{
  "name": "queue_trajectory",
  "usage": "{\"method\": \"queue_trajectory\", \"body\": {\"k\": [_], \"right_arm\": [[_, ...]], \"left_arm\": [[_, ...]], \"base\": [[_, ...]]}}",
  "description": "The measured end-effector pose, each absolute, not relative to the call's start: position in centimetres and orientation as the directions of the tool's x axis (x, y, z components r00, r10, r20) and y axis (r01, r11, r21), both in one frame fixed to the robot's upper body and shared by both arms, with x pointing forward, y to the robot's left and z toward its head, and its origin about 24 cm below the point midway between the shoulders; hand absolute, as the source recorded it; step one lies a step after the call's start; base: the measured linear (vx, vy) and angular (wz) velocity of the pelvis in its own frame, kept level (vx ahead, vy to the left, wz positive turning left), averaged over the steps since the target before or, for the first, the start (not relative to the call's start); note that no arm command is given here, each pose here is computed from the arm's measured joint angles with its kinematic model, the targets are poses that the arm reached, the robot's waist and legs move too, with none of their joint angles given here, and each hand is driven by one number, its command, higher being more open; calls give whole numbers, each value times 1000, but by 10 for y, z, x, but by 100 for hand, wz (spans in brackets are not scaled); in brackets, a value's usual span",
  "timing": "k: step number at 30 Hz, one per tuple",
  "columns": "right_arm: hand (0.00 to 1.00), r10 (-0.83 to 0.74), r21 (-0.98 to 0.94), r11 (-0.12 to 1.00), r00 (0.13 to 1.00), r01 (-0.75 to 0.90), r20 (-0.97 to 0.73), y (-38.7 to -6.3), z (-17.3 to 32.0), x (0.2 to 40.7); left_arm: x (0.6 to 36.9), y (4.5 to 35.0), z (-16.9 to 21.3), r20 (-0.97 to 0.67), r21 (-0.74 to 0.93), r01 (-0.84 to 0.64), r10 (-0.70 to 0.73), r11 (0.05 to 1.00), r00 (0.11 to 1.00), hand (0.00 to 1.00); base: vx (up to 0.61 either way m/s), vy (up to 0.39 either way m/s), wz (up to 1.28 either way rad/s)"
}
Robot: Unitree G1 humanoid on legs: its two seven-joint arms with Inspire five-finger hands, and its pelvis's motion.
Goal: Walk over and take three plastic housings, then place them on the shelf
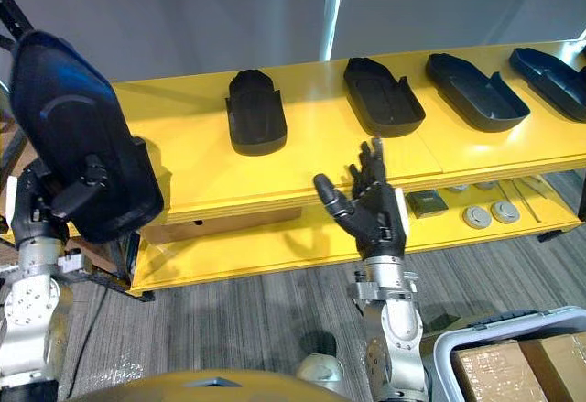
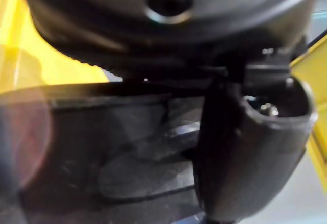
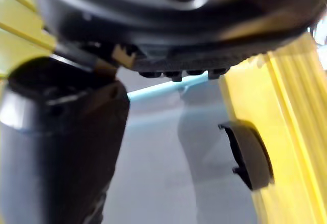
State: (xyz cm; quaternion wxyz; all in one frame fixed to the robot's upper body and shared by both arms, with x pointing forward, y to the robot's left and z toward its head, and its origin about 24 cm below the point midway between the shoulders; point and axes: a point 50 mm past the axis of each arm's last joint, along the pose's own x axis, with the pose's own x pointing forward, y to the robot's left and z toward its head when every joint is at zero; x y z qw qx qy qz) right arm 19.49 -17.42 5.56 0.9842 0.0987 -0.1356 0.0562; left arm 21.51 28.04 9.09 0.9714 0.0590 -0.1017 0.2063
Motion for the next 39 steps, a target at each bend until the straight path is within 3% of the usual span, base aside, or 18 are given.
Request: {"method": "queue_trajectory", "body": {"k": [5,7,13,16,19,28,38,39], "right_arm": [[100,193,82,976,976,-201,99,-159,22,188],[100,199,71,976,974,-207,107,-160,23,184],[100,218,-87,973,975,-214,34,-187,6,176],[100,122,-122,982,974,-147,-192,-209,-38,159],[100,-41,-139,990,898,-23,-437,-232,-80,121],[100,-276,-306,939,872,155,-405,-247,-81,105],[100,-242,-284,953,834,108,-495,-250,-95,95],[100,-236,-280,954,836,104,-496,-249,-95,96]], "left_arm": [[233,285,98,233,45,-380,360,924,903,0],[234,291,102,233,57,-368,346,928,909,0],[261,317,103,161,5,-393,387,919,908,0],[269,328,97,102,-21,-425,425,905,899,0],[279,340,116,140,-68,-441,446,895,884,0],[282,368,143,160,-27,-468,466,883,870,0],[289,388,167,103,16,-409,405,912,908,0],[291,389,170,101,16,-397,394,918,914,100]], "base": [[-14,-6,5],[6,-5,-4],[-29,-7,-7],[-94,-22,-5],[-108,1,8],[-12,3,2],[3,0,0],[0,0,0]]}}
